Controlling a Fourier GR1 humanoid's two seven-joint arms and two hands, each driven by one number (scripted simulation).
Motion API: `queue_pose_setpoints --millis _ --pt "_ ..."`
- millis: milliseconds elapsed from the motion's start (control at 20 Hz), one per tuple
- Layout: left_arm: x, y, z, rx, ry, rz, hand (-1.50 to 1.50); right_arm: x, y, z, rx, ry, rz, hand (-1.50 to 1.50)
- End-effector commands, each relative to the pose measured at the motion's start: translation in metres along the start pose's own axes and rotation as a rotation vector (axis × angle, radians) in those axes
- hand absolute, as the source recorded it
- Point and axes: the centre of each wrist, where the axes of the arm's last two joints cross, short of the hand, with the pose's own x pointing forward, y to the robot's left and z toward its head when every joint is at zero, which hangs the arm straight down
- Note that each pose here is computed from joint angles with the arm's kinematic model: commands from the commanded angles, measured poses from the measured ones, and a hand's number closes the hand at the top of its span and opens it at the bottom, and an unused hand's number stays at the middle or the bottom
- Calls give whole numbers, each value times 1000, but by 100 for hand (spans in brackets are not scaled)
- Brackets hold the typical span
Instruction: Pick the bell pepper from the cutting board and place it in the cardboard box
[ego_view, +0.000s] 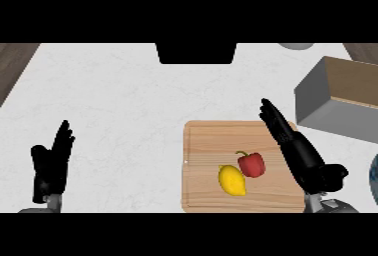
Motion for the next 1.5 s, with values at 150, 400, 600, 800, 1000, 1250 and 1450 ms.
queue_pose_setpoints --millis 150,400,600,800,1000,1250,1450 --pt "57 -37 -8 -293 -258 -62 0 -25 19 21 -195 9 211 -150" --pt "68 -58 1 -407 -326 -60 0 -33 -39 33 -285 -24 750 -150" --pt "76 -59 2 -484 -356 -81 0 -57 -40 64 -309 -91 1075 -150" --pt "84 -69 3 -498 -355 -63 0 -55 -14 89 -332 -166 1257 -150" --pt "89 -55 3 -523 -366 -65 0 -40 20 119 -383 -86 1342 -150" --pt "95 -67 5 -544 -382 -69 0 2 72 134 -279 147 1330 -150" --pt "96 -78 7 -581 -361 -68 0 39 99 135 -239 258 1308 -150"
